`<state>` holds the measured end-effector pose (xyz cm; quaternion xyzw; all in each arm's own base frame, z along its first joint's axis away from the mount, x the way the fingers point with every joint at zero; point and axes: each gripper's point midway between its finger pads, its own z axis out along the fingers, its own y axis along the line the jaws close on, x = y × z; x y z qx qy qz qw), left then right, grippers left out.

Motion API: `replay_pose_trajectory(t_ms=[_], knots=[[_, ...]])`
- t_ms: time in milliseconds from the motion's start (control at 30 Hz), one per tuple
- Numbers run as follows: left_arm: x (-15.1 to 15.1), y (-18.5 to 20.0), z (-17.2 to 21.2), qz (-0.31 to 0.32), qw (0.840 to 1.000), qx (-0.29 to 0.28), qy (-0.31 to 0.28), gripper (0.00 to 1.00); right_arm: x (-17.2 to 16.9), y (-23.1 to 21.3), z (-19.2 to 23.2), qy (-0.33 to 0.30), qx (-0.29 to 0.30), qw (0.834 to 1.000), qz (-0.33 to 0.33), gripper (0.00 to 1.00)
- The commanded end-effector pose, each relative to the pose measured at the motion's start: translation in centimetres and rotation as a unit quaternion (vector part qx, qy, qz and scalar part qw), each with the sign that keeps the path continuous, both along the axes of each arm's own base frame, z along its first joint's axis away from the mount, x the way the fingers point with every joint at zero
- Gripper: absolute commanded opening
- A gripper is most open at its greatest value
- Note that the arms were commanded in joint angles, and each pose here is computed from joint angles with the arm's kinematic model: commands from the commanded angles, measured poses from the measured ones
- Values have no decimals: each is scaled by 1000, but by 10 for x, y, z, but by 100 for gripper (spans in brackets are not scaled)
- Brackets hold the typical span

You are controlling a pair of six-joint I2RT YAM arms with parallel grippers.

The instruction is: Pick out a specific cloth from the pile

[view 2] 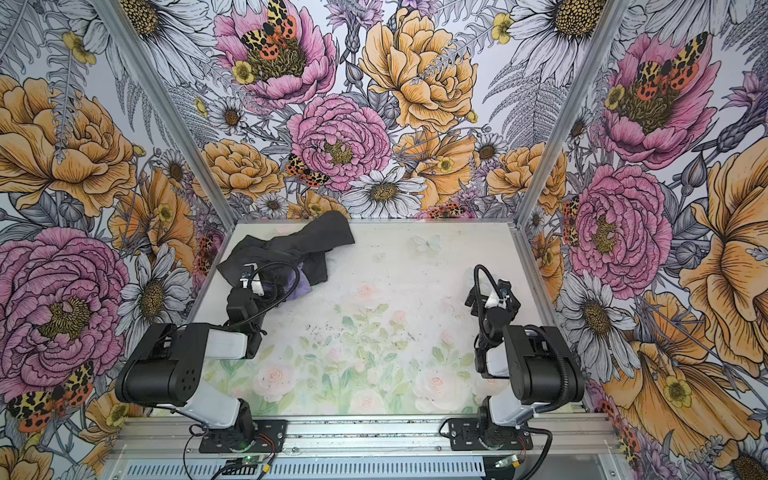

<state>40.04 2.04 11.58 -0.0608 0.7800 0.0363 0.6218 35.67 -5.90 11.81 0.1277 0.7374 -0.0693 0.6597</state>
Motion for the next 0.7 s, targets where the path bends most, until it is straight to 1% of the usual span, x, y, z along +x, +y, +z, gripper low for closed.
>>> replay_pose_trajectory(t_ms=[0, 467, 667], knots=[[5, 0, 15, -4, 1000, 3, -23, 99, 2, -2, 9, -21, 8, 1000, -6, 99], [5, 0, 14, -6, 1000, -2, -21, 99, 4, -1, 9, -20, 7, 1000, -2, 99], [5, 1, 14, -7, 1000, -4, -22, 99, 18, 6, 3, 18, 2, 1000, 19, 100]])
